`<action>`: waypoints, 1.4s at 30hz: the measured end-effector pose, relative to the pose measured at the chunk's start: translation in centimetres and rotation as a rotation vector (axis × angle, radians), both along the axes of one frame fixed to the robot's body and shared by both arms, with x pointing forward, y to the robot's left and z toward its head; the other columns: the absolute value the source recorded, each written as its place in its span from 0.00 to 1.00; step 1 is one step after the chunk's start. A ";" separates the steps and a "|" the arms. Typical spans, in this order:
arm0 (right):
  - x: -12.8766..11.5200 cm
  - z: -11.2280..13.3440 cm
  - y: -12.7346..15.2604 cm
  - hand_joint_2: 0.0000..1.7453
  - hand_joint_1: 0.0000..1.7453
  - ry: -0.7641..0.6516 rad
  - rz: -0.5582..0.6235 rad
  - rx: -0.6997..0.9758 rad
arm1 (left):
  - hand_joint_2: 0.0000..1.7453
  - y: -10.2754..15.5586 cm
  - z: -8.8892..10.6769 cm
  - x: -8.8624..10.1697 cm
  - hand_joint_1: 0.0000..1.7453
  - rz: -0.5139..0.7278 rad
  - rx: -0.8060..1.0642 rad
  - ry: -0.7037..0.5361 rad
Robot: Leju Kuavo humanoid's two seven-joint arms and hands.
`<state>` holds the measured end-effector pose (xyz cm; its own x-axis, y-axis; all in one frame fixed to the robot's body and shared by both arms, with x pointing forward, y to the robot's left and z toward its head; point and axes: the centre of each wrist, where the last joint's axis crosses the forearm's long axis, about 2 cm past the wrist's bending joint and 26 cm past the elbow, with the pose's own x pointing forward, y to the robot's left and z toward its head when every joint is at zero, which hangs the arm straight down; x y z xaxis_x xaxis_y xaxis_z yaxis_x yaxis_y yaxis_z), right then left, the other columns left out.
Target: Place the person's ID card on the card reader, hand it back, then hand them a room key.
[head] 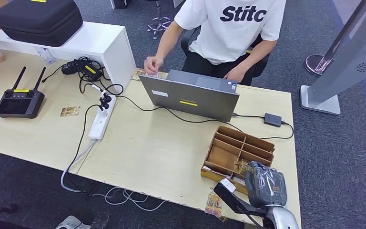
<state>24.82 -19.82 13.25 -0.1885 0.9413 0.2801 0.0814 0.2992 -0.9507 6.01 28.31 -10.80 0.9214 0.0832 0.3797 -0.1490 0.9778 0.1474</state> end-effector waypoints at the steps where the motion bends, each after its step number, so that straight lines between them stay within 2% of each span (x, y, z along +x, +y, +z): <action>1: 0.1 0.2 0.0 1.00 1.00 -0.011 0.004 0.010 | 1.00 0.0 0.0 0.0 0.00 0.000 -0.001 0.000; 10: 0.7 2.8 -0.4 1.00 1.00 -0.207 0.022 0.155 | 1.00 -0.5 0.0 0.0 0.00 -0.004 -0.014 -0.001; 15: 0.8 3.9 -0.7 1.00 1.00 -0.266 0.014 0.191 | 1.00 -0.7 0.0 0.0 0.00 -0.008 -0.018 -0.001; 21: 1.8 5.0 -0.4 1.00 1.00 -0.206 0.107 0.345 | 1.00 -0.7 0.0 0.0 0.00 -0.028 -0.017 0.001; 26: 4.0 6.4 0.5 1.00 1.00 -0.165 0.162 0.428 | 1.00 -0.5 0.0 0.1 0.00 -0.054 -0.011 0.004; 33: 10.1 10.0 3.1 1.00 1.00 -0.027 0.291 0.630 | 1.00 0.2 0.1 0.8 0.00 -0.127 0.012 0.002; 41: 13.5 12.9 4.7 1.00 1.00 0.018 0.339 0.778 | 1.00 0.5 0.2 1.4 0.00 -0.183 0.025 0.011; 42: 13.7 13.2 4.9 1.00 0.78 0.016 0.341 0.784 | 1.00 0.5 0.2 1.4 0.00 -0.185 0.025 0.011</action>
<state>38.54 -14.94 26.41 -0.4166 0.3669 0.8318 -0.1442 0.8767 -0.4590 7.45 28.77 -10.58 0.9242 -0.0977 0.3691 0.0349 0.9843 0.1730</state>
